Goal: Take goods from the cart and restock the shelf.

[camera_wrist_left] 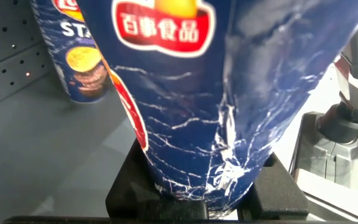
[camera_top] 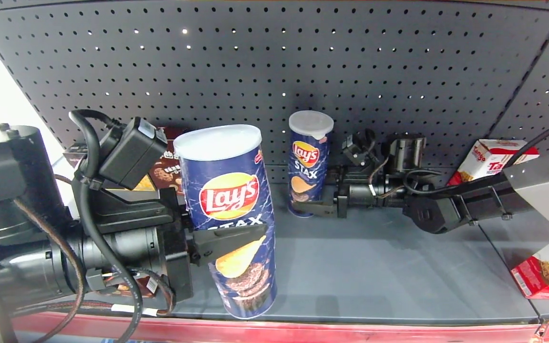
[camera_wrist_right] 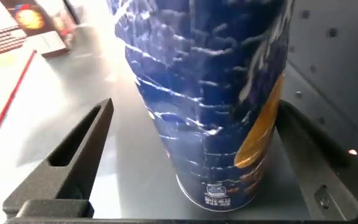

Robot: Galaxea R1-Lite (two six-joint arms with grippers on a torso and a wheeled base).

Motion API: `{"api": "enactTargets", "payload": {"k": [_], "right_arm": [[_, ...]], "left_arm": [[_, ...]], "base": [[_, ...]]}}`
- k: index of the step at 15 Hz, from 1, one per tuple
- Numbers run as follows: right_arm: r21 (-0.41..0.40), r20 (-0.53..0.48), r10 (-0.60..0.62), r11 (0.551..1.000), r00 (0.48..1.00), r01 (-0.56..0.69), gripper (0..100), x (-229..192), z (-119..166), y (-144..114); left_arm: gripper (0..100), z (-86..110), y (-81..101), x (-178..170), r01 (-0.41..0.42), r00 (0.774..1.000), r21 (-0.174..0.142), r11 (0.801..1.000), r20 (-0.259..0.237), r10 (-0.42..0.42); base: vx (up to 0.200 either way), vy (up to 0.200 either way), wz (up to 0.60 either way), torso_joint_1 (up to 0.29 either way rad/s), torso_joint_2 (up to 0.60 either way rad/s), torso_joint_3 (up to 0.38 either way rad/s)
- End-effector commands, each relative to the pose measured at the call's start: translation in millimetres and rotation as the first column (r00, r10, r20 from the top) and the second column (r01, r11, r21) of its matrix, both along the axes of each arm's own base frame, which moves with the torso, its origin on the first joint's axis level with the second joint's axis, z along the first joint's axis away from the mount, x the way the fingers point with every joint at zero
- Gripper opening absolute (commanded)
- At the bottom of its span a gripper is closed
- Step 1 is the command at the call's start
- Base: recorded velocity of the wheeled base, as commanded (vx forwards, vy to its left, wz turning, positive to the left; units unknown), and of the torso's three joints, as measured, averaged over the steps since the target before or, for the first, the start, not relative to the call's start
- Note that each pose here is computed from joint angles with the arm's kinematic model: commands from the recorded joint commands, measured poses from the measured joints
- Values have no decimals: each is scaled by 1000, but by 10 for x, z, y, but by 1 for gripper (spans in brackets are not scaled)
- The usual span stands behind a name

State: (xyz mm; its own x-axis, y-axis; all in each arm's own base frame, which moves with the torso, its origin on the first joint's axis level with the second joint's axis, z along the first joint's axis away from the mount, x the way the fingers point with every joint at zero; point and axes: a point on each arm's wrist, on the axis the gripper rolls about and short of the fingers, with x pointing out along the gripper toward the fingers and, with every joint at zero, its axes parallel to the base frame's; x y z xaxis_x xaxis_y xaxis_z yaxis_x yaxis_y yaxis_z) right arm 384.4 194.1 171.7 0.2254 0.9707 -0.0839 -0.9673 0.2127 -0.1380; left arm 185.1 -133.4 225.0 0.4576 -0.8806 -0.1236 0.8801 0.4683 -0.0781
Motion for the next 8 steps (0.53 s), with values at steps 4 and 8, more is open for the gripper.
{"api": "enactTargets", "payload": {"k": [4, 8], "right_arm": [[11, 33, -45, 999, 998, 45, 100, 94, 54, 51], [5, 21, -20, 1000, 1000, 20, 100, 102, -39, 131]], "left_arm": [[0, -15, -1, -7, 2, 1000, 3, 1000, -5, -2], [0, -20, -1, -8, 2, 1000, 4, 1000, -6, -2]], "base": [[0, 0, 0, 0, 0, 0], [0, 0, 0, 0, 0, 0]]}}
